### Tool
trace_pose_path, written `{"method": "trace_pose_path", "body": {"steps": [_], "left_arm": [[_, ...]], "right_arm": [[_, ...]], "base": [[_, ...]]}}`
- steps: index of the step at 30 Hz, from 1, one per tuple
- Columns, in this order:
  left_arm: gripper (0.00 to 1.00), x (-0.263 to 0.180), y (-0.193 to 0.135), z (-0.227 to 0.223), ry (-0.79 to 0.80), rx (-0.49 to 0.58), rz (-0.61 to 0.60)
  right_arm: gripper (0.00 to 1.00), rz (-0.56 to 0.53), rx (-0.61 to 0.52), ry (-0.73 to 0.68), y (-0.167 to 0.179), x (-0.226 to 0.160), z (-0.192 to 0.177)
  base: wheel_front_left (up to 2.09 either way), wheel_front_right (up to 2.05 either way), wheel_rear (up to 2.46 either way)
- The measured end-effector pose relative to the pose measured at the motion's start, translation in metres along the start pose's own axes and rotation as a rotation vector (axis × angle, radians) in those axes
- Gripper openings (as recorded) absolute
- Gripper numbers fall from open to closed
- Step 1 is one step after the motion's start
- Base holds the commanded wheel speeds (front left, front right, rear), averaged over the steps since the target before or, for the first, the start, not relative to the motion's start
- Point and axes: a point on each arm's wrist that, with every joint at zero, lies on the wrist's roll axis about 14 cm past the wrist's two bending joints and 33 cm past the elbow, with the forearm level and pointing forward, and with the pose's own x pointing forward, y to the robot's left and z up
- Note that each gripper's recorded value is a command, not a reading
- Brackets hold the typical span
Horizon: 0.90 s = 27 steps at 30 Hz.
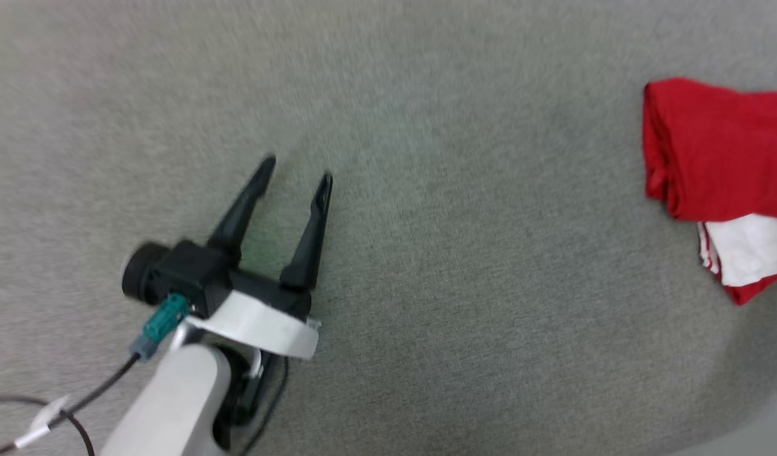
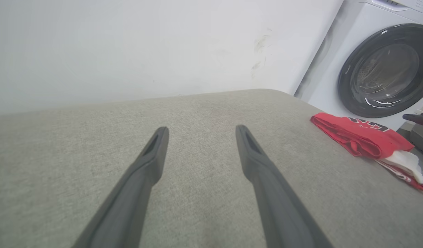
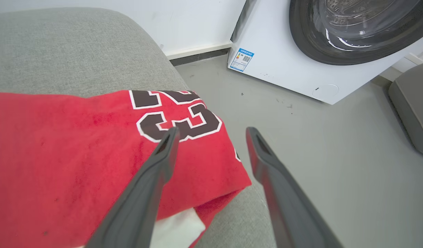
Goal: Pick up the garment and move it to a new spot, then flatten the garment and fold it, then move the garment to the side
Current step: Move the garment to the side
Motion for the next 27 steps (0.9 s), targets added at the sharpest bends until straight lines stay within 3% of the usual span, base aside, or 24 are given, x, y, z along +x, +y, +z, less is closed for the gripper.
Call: {"method": "trace_pose_path", "body": {"steps": [8,16,22,27], "left_arm": [[1.0,-0.054,0.0,0.021,0.007,-0.02,0.163],[1.0,-0.107,0.021,0.06,-0.067,0.021,0.338],[1.0,-0.148,0.039,0.081,-0.118,0.069,0.448],[1.0,-0.179,0.049,0.099,-0.155,0.123,0.493]], "right_arm": [[1.0,0.15,0.026,-0.119,0.024,-0.059,-0.001],[1.0,0.41,0.098,-0.217,0.094,-0.123,0.006],[1.0,0.615,0.149,-0.324,0.15,-0.175,0.033],[1.0,0.721,0.192,-0.441,0.167,-0.215,0.061]], "base": [[0.0,0.0,0.0],[0.0,0.0,0.0],[0.0,0.0,0.0],[0.0,0.0,0.0]]}}
